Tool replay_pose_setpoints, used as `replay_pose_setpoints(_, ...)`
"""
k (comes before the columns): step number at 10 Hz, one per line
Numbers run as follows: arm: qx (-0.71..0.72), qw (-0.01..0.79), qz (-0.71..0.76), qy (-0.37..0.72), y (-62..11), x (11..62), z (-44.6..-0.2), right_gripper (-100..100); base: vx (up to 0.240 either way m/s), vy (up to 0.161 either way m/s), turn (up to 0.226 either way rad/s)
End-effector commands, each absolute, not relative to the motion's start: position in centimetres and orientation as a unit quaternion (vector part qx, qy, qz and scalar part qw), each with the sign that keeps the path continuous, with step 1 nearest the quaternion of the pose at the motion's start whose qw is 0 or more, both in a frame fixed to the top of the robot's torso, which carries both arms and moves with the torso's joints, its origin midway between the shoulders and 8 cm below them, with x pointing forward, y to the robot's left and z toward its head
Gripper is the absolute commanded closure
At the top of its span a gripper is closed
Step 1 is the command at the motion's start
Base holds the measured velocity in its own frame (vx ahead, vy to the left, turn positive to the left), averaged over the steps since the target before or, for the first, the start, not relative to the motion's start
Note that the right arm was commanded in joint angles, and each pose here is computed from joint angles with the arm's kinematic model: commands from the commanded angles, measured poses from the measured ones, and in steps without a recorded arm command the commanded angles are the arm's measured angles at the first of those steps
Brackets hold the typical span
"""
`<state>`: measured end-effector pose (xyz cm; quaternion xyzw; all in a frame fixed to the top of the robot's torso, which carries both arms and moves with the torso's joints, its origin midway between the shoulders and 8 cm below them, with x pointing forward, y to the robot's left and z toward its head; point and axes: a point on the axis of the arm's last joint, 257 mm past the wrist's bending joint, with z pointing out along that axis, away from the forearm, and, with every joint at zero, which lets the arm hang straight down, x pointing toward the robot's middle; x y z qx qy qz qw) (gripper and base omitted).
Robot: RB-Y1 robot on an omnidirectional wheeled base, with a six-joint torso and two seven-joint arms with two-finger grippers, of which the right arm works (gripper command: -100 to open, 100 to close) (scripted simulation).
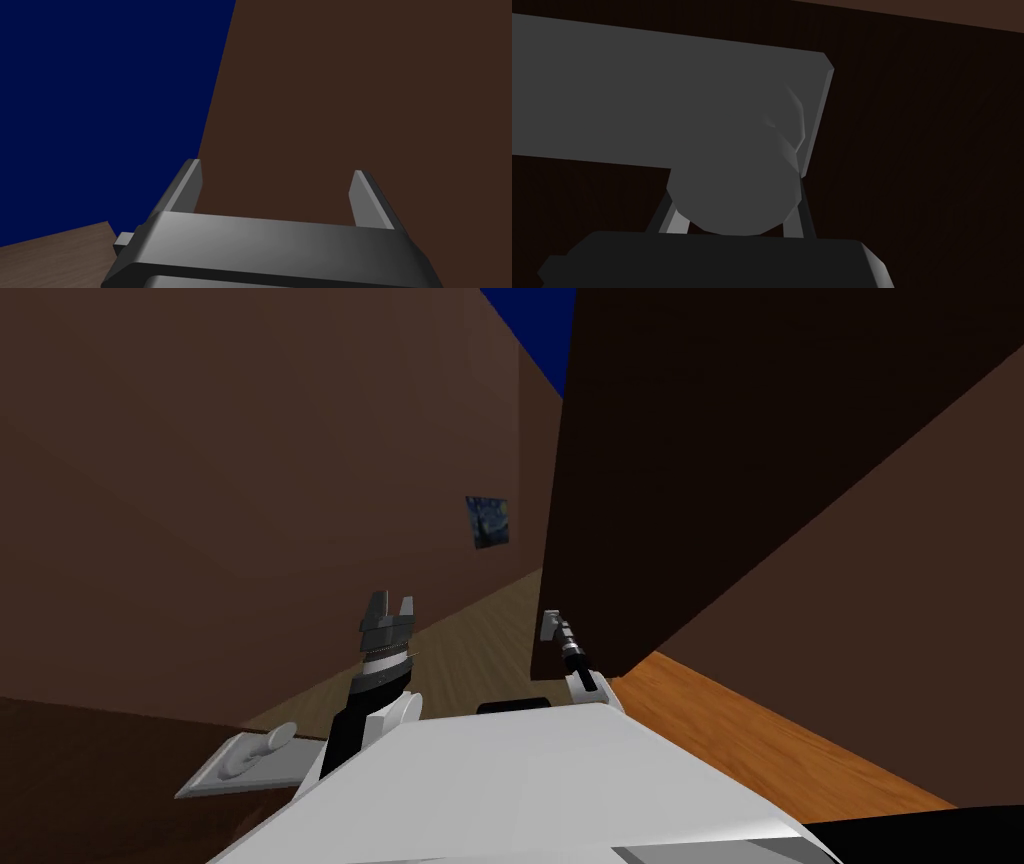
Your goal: Push the door open
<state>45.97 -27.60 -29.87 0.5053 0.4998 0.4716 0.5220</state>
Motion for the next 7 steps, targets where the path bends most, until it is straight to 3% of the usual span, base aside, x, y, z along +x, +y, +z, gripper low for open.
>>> replay_pose_setpoints(1, 0.509, 0.525, 0.473, 0.491, -27.8, 46.1, -29.5, 100, 0.189, 0.096, -0.075)
replay_pose_setpoints(7, 0.52, 0.542, 0.453, 0.48, -31.1, 45.8, -29.5, 100, 0.144, 0.061, -0.068)
